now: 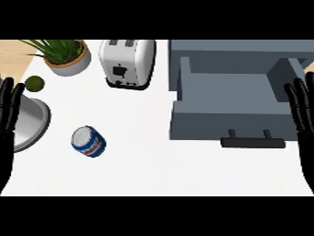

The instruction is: Pick up the can, place it into the drawer and close the drawer

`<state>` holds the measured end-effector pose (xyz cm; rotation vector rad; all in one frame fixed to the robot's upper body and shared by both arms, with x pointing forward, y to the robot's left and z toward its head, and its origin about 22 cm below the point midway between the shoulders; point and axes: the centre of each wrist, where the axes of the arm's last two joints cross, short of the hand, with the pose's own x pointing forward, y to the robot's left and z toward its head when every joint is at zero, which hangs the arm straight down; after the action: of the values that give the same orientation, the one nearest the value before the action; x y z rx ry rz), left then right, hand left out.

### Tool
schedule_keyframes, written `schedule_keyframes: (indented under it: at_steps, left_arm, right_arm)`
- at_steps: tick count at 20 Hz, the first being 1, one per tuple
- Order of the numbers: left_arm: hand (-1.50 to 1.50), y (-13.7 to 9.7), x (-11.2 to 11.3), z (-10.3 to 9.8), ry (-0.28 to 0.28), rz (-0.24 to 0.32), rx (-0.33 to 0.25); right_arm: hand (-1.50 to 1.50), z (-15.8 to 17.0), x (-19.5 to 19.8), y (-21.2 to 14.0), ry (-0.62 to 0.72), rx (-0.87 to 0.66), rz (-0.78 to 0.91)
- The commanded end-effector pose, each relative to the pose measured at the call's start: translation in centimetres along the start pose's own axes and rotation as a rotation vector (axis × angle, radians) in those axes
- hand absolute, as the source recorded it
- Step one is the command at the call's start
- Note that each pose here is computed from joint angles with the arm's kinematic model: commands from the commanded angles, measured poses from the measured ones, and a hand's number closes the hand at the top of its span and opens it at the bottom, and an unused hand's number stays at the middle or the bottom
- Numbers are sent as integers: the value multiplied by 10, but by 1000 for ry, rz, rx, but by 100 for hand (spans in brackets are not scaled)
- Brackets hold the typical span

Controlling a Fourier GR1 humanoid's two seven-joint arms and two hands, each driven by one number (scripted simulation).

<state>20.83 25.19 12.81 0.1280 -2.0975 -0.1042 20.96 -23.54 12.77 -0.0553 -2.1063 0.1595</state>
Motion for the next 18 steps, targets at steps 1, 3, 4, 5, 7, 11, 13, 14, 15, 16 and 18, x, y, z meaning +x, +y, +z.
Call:
schedule_keyframes:
  at_steps: [1,3,4,5,7,11,13,14,15,16,18]
  left_arm:
    - [-150,-8,-2,-5,-43,122,-173]
    - [-150,-28,9,-10,-102,307,-483]
    - [-150,-33,10,-10,-141,365,-600]
    - [-150,-45,13,-10,-162,432,-721]
    - [-150,-34,-10,5,96,306,-922]
    - [-150,3,-23,10,166,384,-1136]
    - [-150,36,-22,-5,132,408,-1177]
    - [-150,54,-22,-8,150,409,-1187]
    - [-150,79,-17,-23,129,374,-1189]
    - [-150,82,-27,-21,151,396,-1211]
    - [-150,112,-29,-26,145,427,-1202]
  right_arm:
    - [-150,8,15,1,-45,17,15]
    - [-150,-1,4,4,-29,7,-18]
    - [-150,-3,4,3,-31,-5,-16]
    - [-150,-2,1,7,-37,11,-26]
    - [-150,12,-20,-1,200,-45,-20]
    - [-150,18,-24,-12,295,-116,-7]
    - [-150,22,-26,-12,314,-117,-5]
    - [-150,22,-26,-18,323,-125,12]
    - [-150,22,-16,-22,307,-124,4]
    - [-150,26,-18,-12,324,-118,1]
    - [-150,41,-12,-19,327,-126,2]
